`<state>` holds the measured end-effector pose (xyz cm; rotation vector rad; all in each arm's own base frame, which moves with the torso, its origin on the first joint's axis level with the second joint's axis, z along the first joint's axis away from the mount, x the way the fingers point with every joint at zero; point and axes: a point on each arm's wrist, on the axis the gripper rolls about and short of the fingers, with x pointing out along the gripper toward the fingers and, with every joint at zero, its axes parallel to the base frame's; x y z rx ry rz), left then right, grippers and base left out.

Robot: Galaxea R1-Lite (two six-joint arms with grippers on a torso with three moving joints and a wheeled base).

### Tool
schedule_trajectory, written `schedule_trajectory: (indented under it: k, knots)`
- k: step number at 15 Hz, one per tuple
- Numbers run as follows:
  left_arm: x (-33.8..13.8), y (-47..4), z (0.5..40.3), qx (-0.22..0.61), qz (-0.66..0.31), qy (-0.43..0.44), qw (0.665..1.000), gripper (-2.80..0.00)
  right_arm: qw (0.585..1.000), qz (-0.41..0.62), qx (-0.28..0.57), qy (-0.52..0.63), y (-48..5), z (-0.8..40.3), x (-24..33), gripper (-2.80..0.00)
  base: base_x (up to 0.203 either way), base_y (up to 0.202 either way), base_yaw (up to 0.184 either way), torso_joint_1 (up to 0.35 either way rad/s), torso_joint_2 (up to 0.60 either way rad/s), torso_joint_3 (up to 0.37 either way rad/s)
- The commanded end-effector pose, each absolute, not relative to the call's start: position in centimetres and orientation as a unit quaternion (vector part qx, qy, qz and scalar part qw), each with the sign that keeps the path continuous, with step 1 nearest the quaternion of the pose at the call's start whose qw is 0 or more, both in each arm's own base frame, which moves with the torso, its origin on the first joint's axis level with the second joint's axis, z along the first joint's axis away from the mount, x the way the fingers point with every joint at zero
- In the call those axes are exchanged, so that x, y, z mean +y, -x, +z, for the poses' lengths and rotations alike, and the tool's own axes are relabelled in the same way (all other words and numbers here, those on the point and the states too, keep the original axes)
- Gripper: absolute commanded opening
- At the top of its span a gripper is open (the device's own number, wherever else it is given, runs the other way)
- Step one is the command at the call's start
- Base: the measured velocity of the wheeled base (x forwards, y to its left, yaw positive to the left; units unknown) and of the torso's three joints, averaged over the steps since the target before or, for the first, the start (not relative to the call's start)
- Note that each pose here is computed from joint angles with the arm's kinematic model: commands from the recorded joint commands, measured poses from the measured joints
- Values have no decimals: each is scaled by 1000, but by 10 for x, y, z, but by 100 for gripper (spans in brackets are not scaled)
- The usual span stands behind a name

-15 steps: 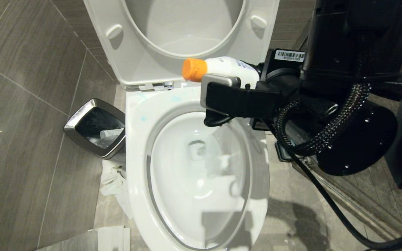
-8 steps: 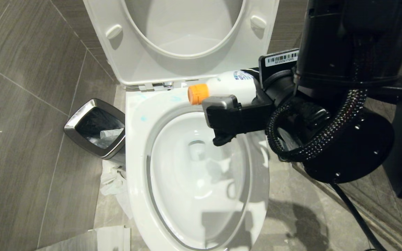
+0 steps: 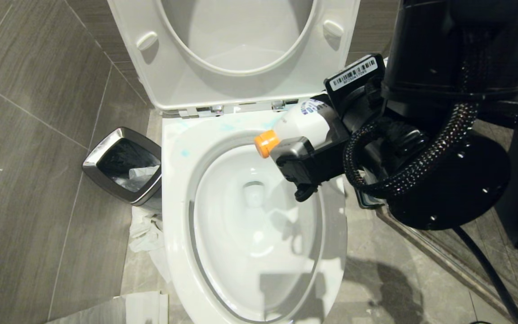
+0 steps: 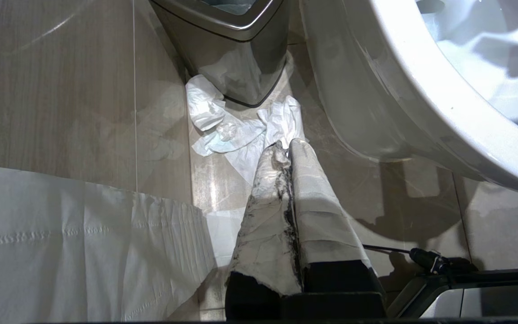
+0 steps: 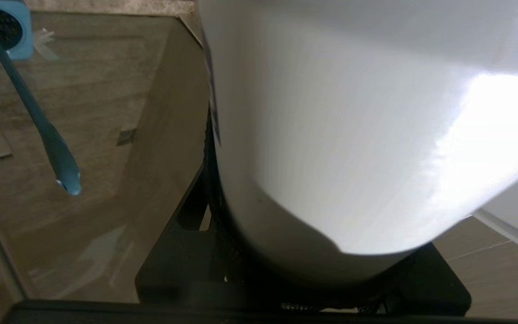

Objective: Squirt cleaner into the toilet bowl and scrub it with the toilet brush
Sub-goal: Pour in the cleaning agent

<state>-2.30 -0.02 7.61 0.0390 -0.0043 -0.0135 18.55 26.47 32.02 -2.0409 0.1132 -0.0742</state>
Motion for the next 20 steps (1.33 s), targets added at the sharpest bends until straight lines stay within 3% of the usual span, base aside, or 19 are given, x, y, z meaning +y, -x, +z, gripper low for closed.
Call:
schedule_trajectory:
  k: [1, 13, 20]
  knots:
    - [0, 23, 76, -2, -7, -19, 1000, -280, 505, -33, 50, 861, -186, 321, 265, -280, 0, 0, 0, 0, 0, 0]
    - [0, 23, 76, -2, -7, -20, 1000, -280, 412, -35, 45, 910, -193, 329, 284, -280, 0, 0, 0, 0, 0, 0]
    - [0, 23, 76, -2, -7, -20, 1000, -280, 404, -41, 45, 913, -198, 333, 306, -280, 0, 0, 0, 0, 0, 0]
